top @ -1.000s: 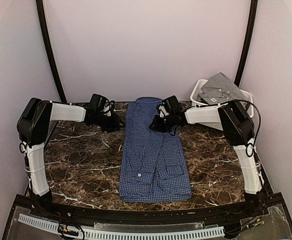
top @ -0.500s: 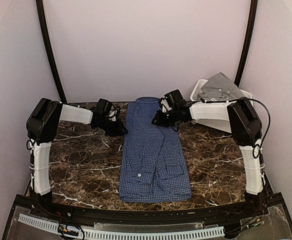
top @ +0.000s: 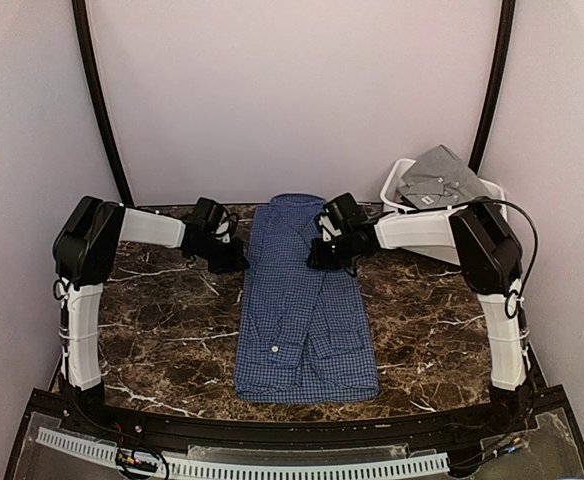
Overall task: Fold and stack the long sleeve shirts
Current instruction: Move the rectangle-folded shirt to the center of the board.
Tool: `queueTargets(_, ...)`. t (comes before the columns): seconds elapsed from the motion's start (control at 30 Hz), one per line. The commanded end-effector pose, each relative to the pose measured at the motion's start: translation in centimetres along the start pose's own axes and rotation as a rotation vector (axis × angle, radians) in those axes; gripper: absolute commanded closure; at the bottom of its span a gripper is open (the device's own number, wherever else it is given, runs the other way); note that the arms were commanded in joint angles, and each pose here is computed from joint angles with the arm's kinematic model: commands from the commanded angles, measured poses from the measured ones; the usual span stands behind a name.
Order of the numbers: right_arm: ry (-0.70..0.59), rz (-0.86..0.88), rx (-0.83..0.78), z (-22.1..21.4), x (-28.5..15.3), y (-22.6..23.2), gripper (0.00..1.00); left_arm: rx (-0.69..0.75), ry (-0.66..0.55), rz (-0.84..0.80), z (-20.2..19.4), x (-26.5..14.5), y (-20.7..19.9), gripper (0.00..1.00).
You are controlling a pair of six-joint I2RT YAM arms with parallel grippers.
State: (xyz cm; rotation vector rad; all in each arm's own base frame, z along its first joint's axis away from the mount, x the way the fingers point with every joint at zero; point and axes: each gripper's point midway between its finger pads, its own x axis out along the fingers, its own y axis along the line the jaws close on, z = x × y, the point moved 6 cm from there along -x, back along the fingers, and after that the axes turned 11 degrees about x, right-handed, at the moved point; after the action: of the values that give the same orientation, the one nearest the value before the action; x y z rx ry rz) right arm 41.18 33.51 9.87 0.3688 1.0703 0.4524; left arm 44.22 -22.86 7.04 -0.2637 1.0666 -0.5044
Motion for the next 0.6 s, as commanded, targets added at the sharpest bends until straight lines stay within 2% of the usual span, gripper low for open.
queueTargets(0.0, -0.033, -0.009, -0.046, 0.1, -0.9, 1.4, 0.78, -0.052, 0.053, 0.104, -0.8, -0.9, 3.7, 1.0)
queueTargets(0.17, -0.025, -0.037, -0.057, 0.2, -0.7, 1.1, 0.79, -0.061, 0.046, 0.071, -0.1, -1.2, 3.9, 0.97)
queueTargets(0.23, -0.032, -0.033, -0.065, 0.4, -1.3, 1.4, 0.79, -0.061, 0.047, 0.057, 0.2, -1.5, 3.5, 0.91)
queueTargets(0.3, -0.041, -0.024, -0.073, 0.6, -2.5, 1.9, 0.78, -0.054, 0.04, 0.065, 0.6, -2.4, 3.2, 0.82)
queueTargets(0.33, -0.05, -0.018, -0.077, 0.7, -3.3, 2.2, 0.77, -0.053, 0.045, 0.073, 0.5, -2.7, 3.1, 0.73)
queueTargets(0.4, -0.062, -0.005, -0.079, 0.5, -4.9, 2.5, 0.75, -0.048, 0.024, 0.079, 0.8, -4.5, 2.5, 0.66)
queueTargets(0.47, -0.058, 0.002, -0.079, -0.6, -6.2, 2.4, 0.73, -0.062, 0.019, 0.077, 0.4, -5.9, 2.0, 0.6)
queueTargets(0.57, -0.043, 0.004, -0.075, -2.6, -8.0, 1.9, 0.69, -0.103, 0.041, 0.07, -1.8, -7.5, 1.8, 0.58)
